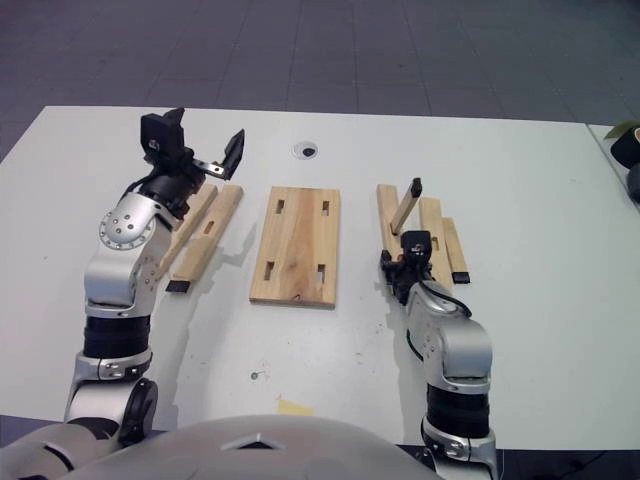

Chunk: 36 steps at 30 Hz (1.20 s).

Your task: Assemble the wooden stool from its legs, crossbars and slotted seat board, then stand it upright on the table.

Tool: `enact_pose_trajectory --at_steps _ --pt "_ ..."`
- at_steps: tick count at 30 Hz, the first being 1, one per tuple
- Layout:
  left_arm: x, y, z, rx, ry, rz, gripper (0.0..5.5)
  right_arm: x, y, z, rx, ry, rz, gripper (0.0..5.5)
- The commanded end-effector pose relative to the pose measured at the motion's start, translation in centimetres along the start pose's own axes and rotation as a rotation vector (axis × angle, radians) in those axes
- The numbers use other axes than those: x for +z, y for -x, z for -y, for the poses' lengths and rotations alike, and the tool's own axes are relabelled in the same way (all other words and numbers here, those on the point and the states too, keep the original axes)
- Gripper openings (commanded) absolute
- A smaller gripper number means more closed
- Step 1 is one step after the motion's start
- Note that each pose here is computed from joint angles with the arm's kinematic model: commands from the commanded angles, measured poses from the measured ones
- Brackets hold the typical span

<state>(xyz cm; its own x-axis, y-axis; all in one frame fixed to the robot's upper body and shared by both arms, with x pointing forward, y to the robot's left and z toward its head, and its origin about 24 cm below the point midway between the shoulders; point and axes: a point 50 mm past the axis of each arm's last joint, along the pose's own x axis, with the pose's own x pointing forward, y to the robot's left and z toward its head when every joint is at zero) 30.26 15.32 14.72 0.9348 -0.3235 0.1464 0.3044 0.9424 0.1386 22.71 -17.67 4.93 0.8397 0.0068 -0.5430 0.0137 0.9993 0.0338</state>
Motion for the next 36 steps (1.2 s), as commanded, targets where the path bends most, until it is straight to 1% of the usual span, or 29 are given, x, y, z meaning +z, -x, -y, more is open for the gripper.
enact_pose_trajectory --at_steps 1,4,6,8,10,13,18,20,24,30,32,35,36 --pt "1.0 -0.4 -0.4 0.020 0.029 0.033 5.40 2.5 -0.2 0.0 0.012 0.030 0.206 2.05" --pt "2.5 -0.9 -1.4 0.045 0.137 0.077 5.40 6.4 0.6 -0.6 0.044 0.201 0.558 2.05" --pt "3.9 -1.3 -1.9 0.021 0.324 0.115 5.40 8.3 1.5 -1.6 0.119 0.322 0.758 2.05" --pt "5.4 -1.4 -1.5 -0.104 0.573 0.153 5.40 9.0 2.3 -3.1 0.238 0.406 0.878 2.05" --pt "6.3 -1.2 -0.9 -0.251 0.748 0.169 5.40 8.9 2.8 -4.2 0.332 0.463 0.945 2.05" --pt "6.9 -0.5 0.5 -0.409 0.906 0.164 5.40 8.7 3.2 -5.1 0.388 0.502 1.004 2.05" --pt "7.3 0.1 2.1 -0.506 1.113 0.148 5.40 8.3 3.3 -6.6 0.475 0.527 1.048 2.05" --pt "7.6 0.4 2.5 -0.533 1.150 0.130 5.40 8.3 3.4 -7.2 0.511 0.530 1.065 2.05" --pt "7.7 0.4 2.7 -0.542 1.158 0.095 5.40 8.2 3.5 -8.0 0.561 0.540 1.079 2.05" --pt "8.1 0.4 2.4 -0.542 1.120 0.110 4.44 8.1 3.5 -8.2 0.568 0.535 1.084 2.05" --pt "8.1 0.5 2.4 -0.546 1.112 0.108 4.01 8.2 3.5 -8.1 0.565 0.534 1.086 2.05" --pt "8.0 0.5 2.6 -0.558 1.097 0.097 3.64 8.2 3.6 -8.2 0.565 0.533 1.087 2.05" --pt "8.0 0.5 2.7 -0.559 1.095 0.094 3.43 8.2 3.6 -8.2 0.565 0.534 1.087 2.05"
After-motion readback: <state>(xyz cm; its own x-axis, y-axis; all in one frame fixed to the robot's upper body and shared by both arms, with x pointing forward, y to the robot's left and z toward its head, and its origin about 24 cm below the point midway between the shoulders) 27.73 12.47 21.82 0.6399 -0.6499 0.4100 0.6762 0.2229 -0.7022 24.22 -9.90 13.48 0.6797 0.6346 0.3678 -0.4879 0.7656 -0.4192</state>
